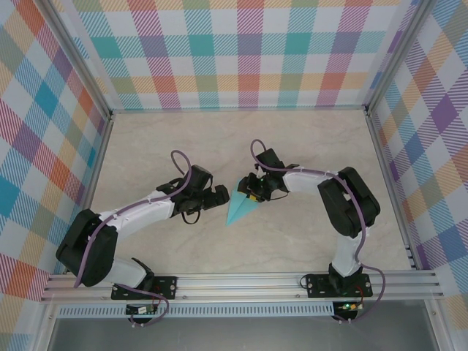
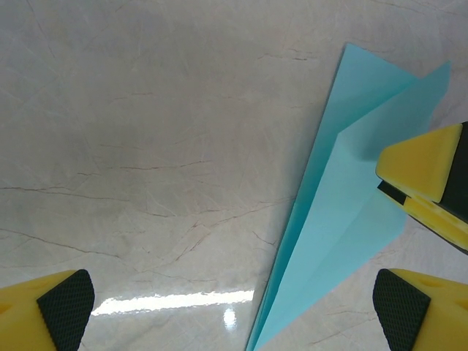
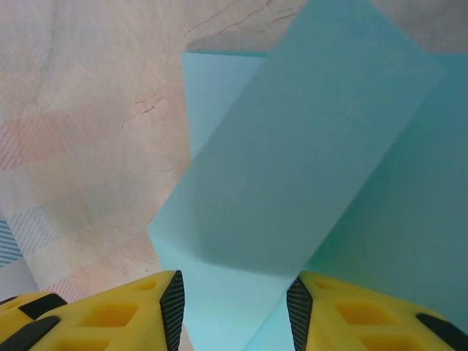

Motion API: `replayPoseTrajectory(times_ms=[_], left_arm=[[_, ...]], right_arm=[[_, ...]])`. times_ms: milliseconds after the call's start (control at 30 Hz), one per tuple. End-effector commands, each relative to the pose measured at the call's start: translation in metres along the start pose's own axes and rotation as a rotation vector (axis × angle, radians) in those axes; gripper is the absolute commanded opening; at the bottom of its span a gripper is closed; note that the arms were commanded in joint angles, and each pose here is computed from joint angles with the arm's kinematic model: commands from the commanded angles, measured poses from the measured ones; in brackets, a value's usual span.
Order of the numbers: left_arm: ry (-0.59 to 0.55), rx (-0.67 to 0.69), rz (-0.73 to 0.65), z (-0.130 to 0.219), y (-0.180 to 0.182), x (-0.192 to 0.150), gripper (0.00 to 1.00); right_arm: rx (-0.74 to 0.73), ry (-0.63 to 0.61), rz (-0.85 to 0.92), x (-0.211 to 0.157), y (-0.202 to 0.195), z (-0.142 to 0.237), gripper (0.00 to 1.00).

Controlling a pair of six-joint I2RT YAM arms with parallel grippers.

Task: Fold a paper plane with a square sheet of paper (pick it up from the middle)
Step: Pick up the paper from the center of the table.

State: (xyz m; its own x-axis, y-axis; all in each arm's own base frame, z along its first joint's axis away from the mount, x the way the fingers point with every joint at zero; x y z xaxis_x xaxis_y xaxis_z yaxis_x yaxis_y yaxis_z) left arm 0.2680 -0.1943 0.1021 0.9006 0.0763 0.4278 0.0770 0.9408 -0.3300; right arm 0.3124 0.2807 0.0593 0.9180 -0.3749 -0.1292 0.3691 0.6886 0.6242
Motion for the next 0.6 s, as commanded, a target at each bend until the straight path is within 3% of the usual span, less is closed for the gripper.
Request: replayPoseTrajectory(times_ms=[0,567], left_arm=[[0.011,-0.007,0.023,-0.005,0.003,-0.003,1.0],[0.011,-0.056,0.071,-0.006,0.001,-0.004,1.0]], right_arm=[[0.048,0.038,0.017,-0.004,0.011,-0.004,0.42],[0.088,0.08,-0.002,-0.021,0.002,-0.021,0.3]])
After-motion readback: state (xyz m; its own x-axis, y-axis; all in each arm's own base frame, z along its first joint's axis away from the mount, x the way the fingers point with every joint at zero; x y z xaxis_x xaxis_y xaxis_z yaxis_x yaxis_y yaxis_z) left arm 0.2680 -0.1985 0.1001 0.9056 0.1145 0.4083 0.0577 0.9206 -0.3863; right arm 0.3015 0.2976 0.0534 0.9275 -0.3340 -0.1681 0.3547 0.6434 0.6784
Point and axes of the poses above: each hand's point on the last joint's axis, 136 mm out from that joint toward the fingers, its own z axis back along the fingers, its own y axis along the line the jaws close on, x = y × z, the point moved 3 cm from there along z, back along the fingers, and after that the axes turned 13 degrees about -z, right-handed, at the moved point
